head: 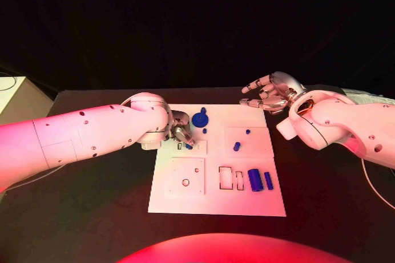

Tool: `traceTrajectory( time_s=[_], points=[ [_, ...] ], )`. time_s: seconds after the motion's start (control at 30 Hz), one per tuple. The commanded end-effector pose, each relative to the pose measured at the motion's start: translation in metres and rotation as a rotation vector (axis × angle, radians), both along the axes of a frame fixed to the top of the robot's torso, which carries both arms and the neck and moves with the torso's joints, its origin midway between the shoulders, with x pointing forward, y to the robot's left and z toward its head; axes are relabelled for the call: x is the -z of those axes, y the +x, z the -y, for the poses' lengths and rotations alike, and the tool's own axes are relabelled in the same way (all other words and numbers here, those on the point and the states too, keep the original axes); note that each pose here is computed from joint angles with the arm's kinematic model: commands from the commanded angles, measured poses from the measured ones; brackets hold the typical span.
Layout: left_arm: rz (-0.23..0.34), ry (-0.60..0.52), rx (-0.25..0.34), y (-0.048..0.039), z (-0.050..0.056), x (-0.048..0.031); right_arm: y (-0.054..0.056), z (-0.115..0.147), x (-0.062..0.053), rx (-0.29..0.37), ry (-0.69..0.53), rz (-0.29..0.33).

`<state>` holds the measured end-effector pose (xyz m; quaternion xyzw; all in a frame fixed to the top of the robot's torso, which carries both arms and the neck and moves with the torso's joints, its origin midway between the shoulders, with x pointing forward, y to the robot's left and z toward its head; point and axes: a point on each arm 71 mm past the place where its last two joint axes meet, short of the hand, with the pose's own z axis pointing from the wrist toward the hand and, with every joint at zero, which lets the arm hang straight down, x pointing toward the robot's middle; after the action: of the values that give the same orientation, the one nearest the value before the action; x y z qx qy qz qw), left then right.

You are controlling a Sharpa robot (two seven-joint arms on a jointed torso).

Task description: Assemble the parts on the task board

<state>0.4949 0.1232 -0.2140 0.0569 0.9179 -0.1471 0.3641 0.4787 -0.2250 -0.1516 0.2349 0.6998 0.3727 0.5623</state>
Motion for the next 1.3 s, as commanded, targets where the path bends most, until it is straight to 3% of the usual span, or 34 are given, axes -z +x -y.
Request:
traceTrajectory(
  time_s=[0.03, 0.67, 1.3],
  points=[
    [-0.055, 0.029, 0.023, -0.008, 0.0012, 0.0152, -0.0003, -0.0002, -0.0007, -0.003, 0.004, 0.009],
    [-0.088, 0.001, 0.001, -0.008, 0.0005, 0.0163, -0.0004, 0.0, -0.0005, -0.004, 0.003, 0.007],
    [-0.124, 0.035, 0.033, -0.0108, -0.0001, 0.0181, -0.0009, 0.0, -0.0005, -0.004, 0.003, 0.005]
  ],
)
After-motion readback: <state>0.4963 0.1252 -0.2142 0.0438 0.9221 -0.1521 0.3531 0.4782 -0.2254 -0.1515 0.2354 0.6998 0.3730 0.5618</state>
